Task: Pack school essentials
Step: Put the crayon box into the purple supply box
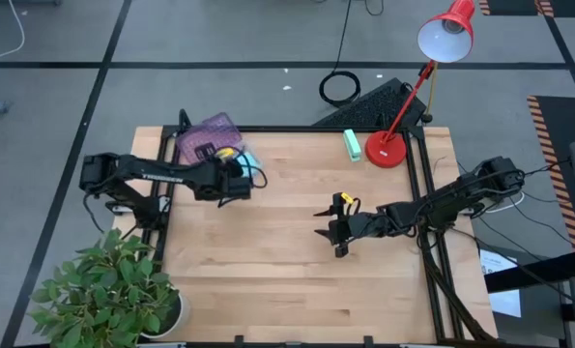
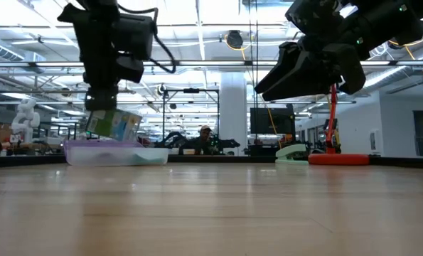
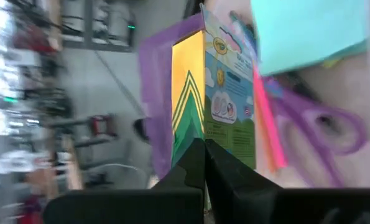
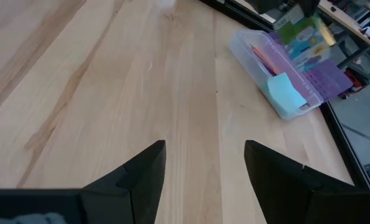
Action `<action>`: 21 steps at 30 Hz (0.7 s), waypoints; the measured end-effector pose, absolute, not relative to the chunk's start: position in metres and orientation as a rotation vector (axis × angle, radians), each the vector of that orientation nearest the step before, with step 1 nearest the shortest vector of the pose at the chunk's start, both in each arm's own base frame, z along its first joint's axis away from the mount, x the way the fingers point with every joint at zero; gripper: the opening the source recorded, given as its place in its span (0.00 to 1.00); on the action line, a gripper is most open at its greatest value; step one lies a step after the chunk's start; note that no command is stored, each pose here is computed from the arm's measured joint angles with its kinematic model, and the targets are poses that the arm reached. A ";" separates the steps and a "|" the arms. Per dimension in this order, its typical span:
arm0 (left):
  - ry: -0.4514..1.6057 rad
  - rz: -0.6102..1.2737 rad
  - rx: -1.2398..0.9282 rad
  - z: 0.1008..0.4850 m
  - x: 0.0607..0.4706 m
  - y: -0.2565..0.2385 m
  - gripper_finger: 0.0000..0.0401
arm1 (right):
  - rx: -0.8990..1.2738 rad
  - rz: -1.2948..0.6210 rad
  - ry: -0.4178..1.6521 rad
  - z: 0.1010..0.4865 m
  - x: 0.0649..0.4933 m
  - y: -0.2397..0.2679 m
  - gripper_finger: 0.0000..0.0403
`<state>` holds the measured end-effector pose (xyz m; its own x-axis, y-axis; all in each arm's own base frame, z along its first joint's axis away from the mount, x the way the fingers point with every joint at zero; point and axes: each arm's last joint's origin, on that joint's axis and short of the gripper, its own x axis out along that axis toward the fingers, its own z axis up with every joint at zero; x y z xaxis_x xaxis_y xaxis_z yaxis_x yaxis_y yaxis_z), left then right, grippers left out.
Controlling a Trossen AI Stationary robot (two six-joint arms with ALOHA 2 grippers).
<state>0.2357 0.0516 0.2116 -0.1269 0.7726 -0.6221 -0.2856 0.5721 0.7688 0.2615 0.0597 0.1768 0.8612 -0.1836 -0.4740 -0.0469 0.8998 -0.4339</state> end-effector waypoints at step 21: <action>1.449 0.974 0.682 0.170 0.212 0.033 0.00 | -0.453 -0.074 0.540 0.176 0.261 0.059 0.53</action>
